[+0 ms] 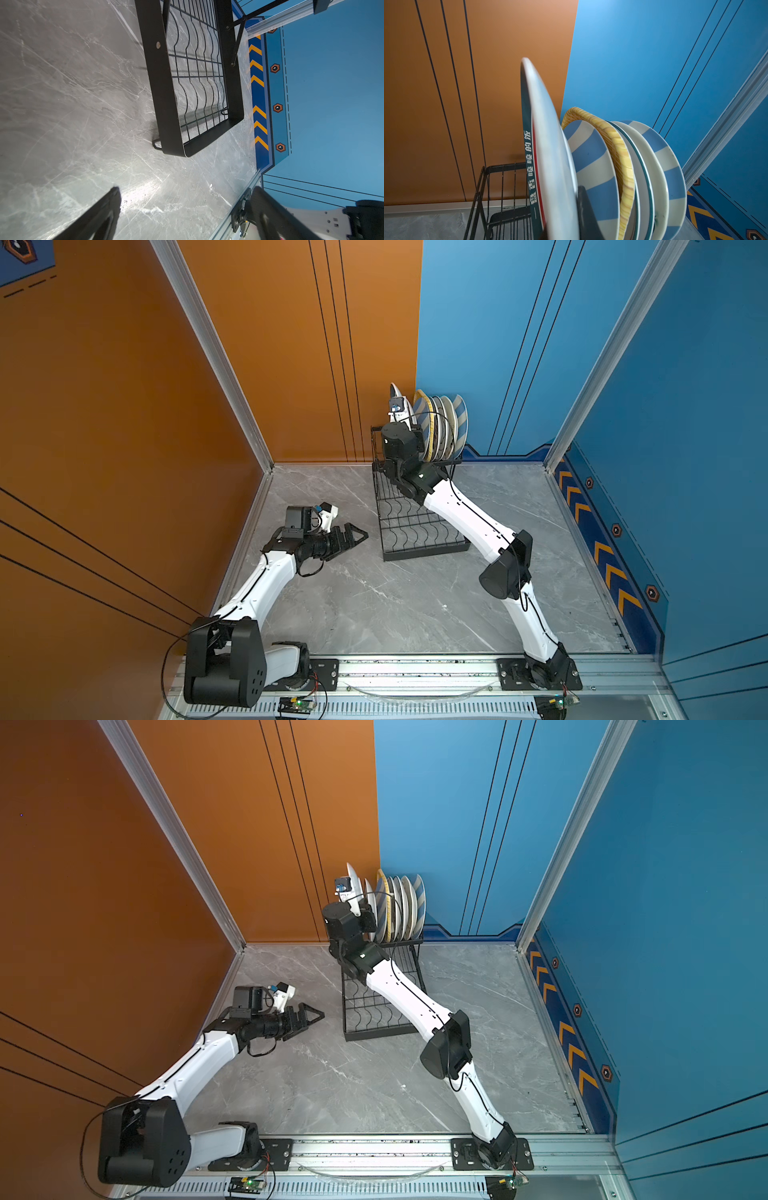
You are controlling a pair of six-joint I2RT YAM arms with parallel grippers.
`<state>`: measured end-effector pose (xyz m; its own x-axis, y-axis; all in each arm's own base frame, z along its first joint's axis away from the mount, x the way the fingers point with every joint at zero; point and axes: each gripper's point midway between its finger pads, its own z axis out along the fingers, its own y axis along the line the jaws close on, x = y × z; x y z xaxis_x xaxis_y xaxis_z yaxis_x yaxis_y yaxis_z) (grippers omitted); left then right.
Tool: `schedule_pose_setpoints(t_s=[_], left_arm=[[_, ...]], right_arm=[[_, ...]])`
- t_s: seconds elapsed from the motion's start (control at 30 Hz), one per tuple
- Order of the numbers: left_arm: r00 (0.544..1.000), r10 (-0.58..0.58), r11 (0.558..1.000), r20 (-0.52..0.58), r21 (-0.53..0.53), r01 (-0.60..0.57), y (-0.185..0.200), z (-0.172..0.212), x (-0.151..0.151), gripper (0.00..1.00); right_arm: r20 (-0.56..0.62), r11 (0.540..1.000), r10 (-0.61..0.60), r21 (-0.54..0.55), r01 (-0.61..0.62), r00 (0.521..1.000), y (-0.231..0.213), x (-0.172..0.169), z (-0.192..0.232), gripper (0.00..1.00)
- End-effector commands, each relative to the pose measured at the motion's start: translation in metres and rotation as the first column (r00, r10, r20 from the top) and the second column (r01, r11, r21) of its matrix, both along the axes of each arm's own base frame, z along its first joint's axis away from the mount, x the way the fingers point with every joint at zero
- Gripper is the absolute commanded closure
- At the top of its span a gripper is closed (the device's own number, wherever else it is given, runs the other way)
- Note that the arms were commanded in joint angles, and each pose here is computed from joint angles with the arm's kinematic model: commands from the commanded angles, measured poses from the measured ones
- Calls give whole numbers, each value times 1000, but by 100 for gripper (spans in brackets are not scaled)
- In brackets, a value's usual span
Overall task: Load the plates into the dish rack
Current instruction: 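Lower the green-rimmed plate into the rack slot nearest the robot with the right gripper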
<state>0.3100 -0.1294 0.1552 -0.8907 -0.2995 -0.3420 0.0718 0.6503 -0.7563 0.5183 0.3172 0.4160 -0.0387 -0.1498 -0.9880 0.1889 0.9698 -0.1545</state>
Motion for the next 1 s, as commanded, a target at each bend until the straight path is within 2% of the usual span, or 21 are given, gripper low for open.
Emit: schedule_pose_setpoints(t_s=[0.0, 0.57, 0.97], left_arm=[[1000, 3, 1000, 2, 18, -3, 4, -4, 2, 2], [1000, 17, 1000, -14, 15, -16, 8, -10, 4, 2], [999, 37, 999, -9, 12, -36, 13, -10, 1, 2]], right_arm=[[58, 997, -26, 72, 22, 998, -7, 5, 14, 100], [-7, 994, -42, 105, 43, 999, -16, 25, -22, 100], [-19, 996, -21, 81, 22, 1000, -10, 21, -22, 100]])
